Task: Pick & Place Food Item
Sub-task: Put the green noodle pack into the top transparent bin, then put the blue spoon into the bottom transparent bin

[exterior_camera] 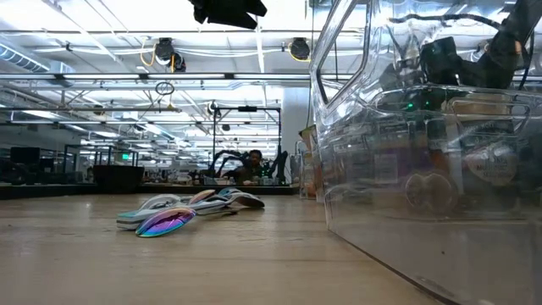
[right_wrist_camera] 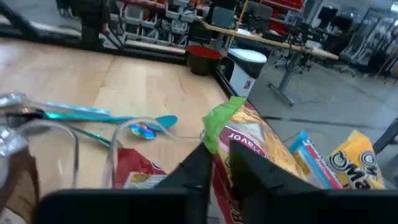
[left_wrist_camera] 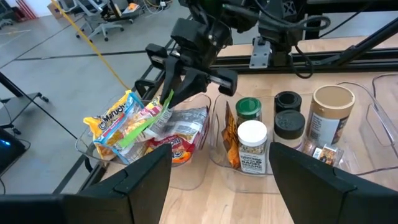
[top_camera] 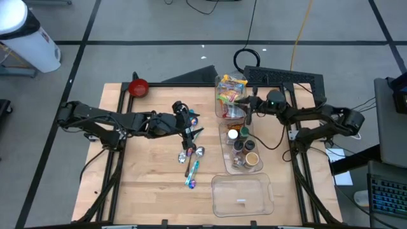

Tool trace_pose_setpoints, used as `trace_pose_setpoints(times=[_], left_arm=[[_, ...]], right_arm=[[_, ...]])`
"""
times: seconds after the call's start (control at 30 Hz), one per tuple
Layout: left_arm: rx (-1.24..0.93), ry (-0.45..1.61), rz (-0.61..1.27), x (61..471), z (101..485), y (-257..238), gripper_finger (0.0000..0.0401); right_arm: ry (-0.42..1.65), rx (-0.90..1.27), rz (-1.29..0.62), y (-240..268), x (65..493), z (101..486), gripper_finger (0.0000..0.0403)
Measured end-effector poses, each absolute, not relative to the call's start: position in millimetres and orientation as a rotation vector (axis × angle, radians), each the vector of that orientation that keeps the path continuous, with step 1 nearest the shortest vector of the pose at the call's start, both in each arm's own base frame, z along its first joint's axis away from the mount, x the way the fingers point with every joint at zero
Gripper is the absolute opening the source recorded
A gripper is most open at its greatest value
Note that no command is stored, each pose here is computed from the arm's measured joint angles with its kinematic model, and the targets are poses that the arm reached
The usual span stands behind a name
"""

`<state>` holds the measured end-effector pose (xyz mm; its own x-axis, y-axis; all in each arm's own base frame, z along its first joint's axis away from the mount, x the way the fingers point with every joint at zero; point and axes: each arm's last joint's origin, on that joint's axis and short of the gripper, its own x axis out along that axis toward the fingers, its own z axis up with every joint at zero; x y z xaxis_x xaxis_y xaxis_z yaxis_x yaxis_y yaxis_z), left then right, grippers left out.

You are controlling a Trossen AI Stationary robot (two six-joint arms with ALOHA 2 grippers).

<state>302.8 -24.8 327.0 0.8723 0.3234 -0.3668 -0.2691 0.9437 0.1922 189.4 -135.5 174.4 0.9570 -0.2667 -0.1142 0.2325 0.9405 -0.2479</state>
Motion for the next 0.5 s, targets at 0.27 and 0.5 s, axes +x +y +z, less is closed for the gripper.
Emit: trace_pose_setpoints(times=[0.27,0.5], left_arm=[[0.136,0.407,0.311,302.7,326.9,-24.8,0.0278],[0.069,0.433,0.328,301.1,323.5,-24.6,0.0278]], right_arm=[[0.087,-0.081,-0.219,-128.9,183.9,188.8,0.0191],[-0.006,-0.017,-0.086,-117.9,175.7,209.7,0.0256]])
